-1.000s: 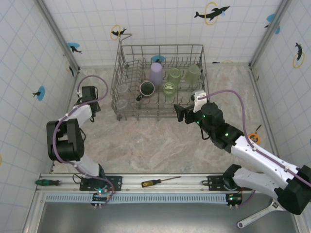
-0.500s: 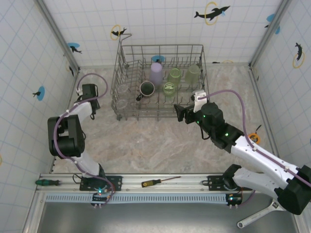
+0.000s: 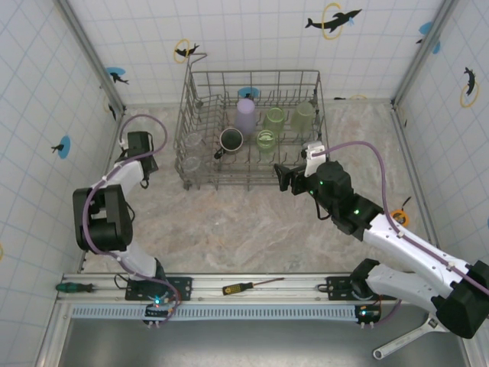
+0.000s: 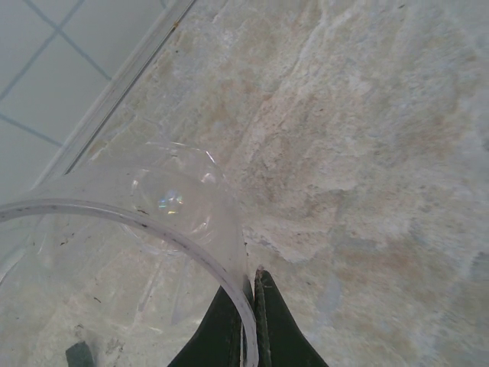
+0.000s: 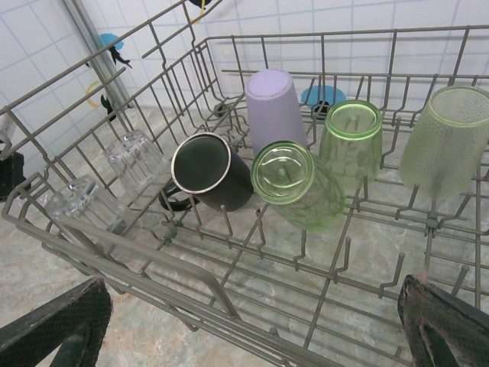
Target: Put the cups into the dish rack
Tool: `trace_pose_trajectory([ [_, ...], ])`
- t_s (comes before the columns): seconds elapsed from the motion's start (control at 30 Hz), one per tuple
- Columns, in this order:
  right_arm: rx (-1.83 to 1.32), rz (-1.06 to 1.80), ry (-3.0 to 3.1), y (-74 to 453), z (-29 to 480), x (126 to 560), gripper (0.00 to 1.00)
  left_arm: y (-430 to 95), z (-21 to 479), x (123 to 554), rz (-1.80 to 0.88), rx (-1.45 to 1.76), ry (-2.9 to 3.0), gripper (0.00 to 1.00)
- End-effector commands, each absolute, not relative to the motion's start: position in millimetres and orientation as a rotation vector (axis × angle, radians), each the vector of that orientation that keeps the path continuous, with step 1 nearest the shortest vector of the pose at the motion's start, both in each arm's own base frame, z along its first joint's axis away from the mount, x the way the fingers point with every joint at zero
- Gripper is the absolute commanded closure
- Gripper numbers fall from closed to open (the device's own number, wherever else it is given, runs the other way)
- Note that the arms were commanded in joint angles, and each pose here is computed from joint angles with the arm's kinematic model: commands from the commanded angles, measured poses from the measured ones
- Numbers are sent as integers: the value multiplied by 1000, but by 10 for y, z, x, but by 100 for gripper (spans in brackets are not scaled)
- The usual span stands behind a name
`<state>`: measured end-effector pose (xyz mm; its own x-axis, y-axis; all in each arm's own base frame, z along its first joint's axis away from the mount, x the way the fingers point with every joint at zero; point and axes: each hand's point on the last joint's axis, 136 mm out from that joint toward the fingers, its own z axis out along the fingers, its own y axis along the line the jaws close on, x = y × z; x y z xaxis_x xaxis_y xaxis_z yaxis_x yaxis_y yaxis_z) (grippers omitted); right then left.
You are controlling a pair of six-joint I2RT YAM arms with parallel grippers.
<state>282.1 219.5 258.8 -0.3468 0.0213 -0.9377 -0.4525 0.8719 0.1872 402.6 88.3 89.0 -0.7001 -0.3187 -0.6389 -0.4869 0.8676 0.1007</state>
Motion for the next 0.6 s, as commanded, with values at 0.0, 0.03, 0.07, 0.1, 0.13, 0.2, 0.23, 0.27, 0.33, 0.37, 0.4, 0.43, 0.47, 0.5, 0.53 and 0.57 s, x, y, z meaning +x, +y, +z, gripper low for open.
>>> trace_pose_trajectory([
  [0.0,-301,515,1861,2171,2616,2817,0,830,1255,4085,257,-599,2311,100],
  [0.03,-300,516,1861,2177,2618,2821,0,822,1313,4086,246,-598,2297,100],
  [0.07,-302,520,1863,2189,2618,2821,0,806,1370,4090,232,-594,2283,100],
  [0.1,-306,520,1867,2201,2611,2822,0,803,1427,4088,223,-594,2267,100],
  [0.13,-307,523,1869,2212,2611,2825,0,792,1477,4088,214,-589,2255,100],
  [0.2,-313,526,1878,2245,2596,2829,0,769,1588,4102,186,-584,2222,100],
  [0.23,-315,527,1880,2257,2591,2833,0,753,1648,4118,166,-579,2203,100],
  [0.27,-317,528,1884,2271,2582,2840,0,719,1714,4138,139,-567,2184,100],
  [0.33,-322,534,1893,2312,2563,2850,0,681,1815,4151,98,-562,2154,100],
  [0.37,-323,539,1899,2335,2556,2854,0,658,1865,4147,74,-562,2136,100],
  [0.4,-320,548,1904,2359,2553,2863,0,618,1925,4152,43,-549,2110,100],
  [0.43,-320,560,1904,2387,2562,2860,0,589,2021,4166,15,-536,2078,100],
  [0.47,-325,576,1901,2425,2571,2860,0,554,1980,4123,-7,-523,2073,100],
  [0.5,-330,587,1898,2459,2578,2865,0,533,2022,4110,-26,-512,2052,100],
  [0.53,-333,591,1900,2479,2583,2873,0,513,2061,4100,-37,-503,2036,100],
  [0.57,-338,590,1908,2504,2578,2885,0,506,2103,4087,-44,-497,2020,100],
])
